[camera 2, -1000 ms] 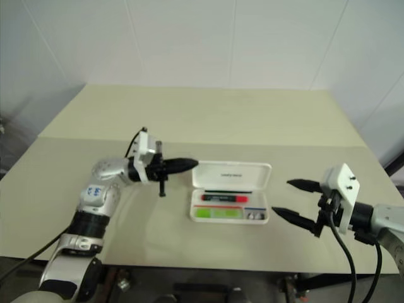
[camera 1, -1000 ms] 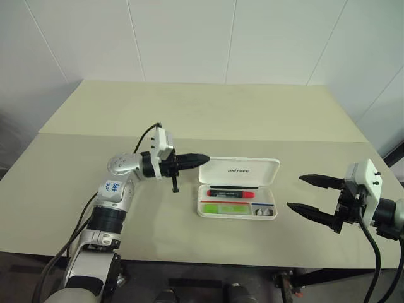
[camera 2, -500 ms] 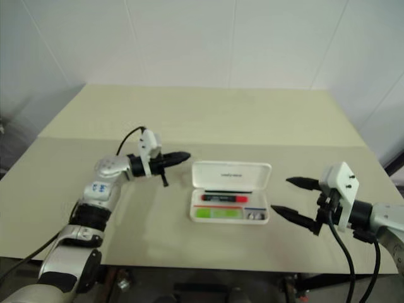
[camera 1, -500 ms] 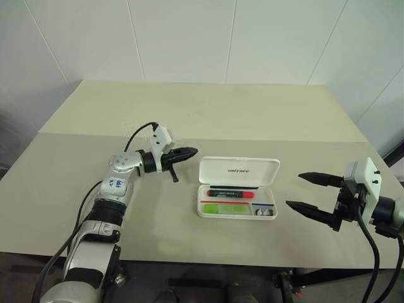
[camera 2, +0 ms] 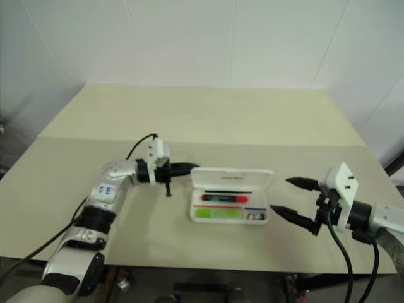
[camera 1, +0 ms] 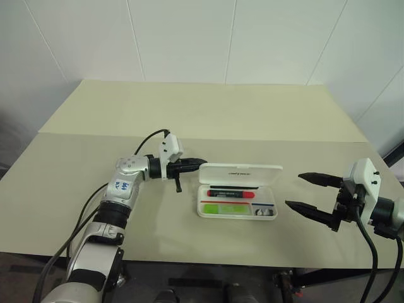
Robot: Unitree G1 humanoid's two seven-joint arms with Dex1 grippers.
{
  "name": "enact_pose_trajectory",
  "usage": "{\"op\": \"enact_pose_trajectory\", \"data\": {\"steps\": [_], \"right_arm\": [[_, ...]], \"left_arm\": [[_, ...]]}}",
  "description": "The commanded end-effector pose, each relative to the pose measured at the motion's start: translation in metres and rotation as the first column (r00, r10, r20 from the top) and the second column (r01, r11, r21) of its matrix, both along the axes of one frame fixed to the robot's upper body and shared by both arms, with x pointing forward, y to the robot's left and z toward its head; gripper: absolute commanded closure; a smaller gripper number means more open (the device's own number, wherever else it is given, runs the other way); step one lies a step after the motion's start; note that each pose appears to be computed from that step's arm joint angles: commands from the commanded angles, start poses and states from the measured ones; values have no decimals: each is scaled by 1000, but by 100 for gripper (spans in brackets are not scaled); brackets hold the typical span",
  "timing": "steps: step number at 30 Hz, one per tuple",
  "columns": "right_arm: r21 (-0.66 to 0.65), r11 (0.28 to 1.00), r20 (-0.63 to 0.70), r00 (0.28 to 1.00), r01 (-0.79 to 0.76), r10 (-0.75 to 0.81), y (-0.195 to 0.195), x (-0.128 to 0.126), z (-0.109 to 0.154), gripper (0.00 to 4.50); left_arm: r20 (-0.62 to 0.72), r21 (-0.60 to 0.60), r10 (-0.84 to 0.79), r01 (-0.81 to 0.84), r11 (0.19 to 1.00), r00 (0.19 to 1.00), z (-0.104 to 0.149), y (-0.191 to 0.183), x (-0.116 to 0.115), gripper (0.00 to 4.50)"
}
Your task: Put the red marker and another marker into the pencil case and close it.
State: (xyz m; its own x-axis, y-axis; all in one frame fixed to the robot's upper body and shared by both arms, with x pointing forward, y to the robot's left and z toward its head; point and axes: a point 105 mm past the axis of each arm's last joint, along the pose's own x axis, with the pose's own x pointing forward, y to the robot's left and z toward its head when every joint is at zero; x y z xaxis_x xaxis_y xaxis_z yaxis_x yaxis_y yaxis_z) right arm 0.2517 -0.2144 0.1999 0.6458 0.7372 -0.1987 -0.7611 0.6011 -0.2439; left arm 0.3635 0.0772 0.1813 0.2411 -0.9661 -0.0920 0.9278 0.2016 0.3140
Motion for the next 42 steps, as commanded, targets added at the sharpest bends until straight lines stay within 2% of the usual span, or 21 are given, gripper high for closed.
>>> {"op": "enact_pose_trajectory", "data": {"steps": [1, 5, 10, 20, 29, 42], "right_arm": [[6, 1000, 32, 999, -15, 15, 4, -4, 7, 0], [17, 1000, 23, 1000, -21, 21, 6, -5, 8, 0], [18, 1000, 28, 999, -16, 16, 7, -6, 7, 0], [30, 999, 38, 999, 14, -15, 7, -8, 4, 0], [54, 998, 45, 999, 25, -27, 12, -7, 0, 0], [92, 995, 58, 998, 27, -33, 17, -6, -1, 0]], "left_arm": [[69, 22, -111, 109, 994, 991, 9, -6, -17, 448], [86, 106, -148, 138, 985, 985, 1, -5, -22, 448], [78, 127, -168, 157, 979, 983, -3, -7, -24, 448], [55, 277, -227, 203, 939, 972, -30, -21, -28, 448], [36, 321, -223, 200, 926, 974, -40, -39, -31, 448], [-35, 415, -252, 244, 877, 967, -46, -46, -43, 448]]}}
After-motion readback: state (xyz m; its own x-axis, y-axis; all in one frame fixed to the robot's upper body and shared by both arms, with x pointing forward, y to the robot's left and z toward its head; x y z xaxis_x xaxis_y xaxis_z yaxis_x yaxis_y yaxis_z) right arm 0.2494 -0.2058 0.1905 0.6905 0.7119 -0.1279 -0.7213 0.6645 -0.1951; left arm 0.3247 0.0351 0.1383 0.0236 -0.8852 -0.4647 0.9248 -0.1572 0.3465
